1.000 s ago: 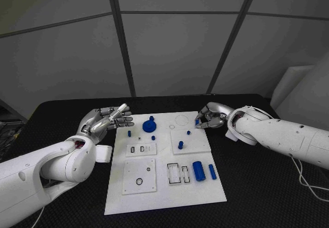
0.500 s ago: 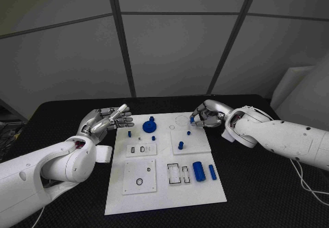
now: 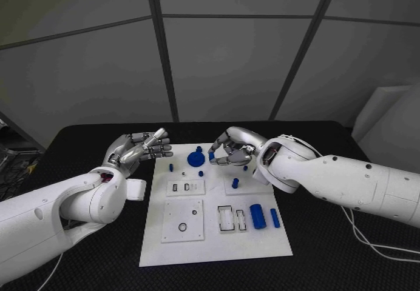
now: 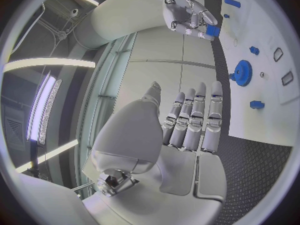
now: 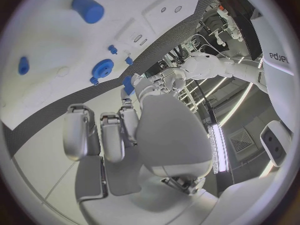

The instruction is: Assemble the parts on the task board

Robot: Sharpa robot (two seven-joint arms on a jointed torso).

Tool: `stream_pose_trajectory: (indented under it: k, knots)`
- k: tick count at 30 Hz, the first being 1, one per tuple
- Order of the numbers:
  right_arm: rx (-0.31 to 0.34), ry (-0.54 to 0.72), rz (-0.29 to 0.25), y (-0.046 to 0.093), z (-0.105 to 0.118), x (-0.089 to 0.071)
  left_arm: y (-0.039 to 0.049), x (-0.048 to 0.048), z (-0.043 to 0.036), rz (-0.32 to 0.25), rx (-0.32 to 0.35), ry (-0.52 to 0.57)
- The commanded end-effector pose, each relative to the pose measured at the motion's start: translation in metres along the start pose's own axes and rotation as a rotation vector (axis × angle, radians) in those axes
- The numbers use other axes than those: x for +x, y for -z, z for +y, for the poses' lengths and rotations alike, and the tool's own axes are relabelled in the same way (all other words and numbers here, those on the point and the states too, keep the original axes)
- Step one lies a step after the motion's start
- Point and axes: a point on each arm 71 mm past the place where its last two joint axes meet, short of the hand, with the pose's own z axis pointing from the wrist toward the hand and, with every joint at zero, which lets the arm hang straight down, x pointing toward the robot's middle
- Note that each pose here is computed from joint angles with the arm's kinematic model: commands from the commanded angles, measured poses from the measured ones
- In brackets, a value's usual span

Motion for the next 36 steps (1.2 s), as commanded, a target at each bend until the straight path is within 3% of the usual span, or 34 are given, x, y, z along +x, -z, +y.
stream_pose_trajectory:
  k: [1,10,21,36]
  knots:
    - [0.008,0.063,0.033,-0.007,0.01,0.012,-0.0012,0.0008,-0.0008,0.01,0.003,0.001]
    - [-0.009,0.131,0.102,-0.023,0.032,0.045,-0.0026,-0.0008,-0.0003,0.004,0.003,-0.001]
    - [-0.009,0.197,0.119,-0.027,0.042,0.072,-0.0033,-0.0011,0.0002,0.005,-0.001,-0.001]
    - [-0.006,0.232,0.165,-0.026,0.044,0.081,-0.0031,-0.0015,0.0004,0.006,-0.004,0.0]
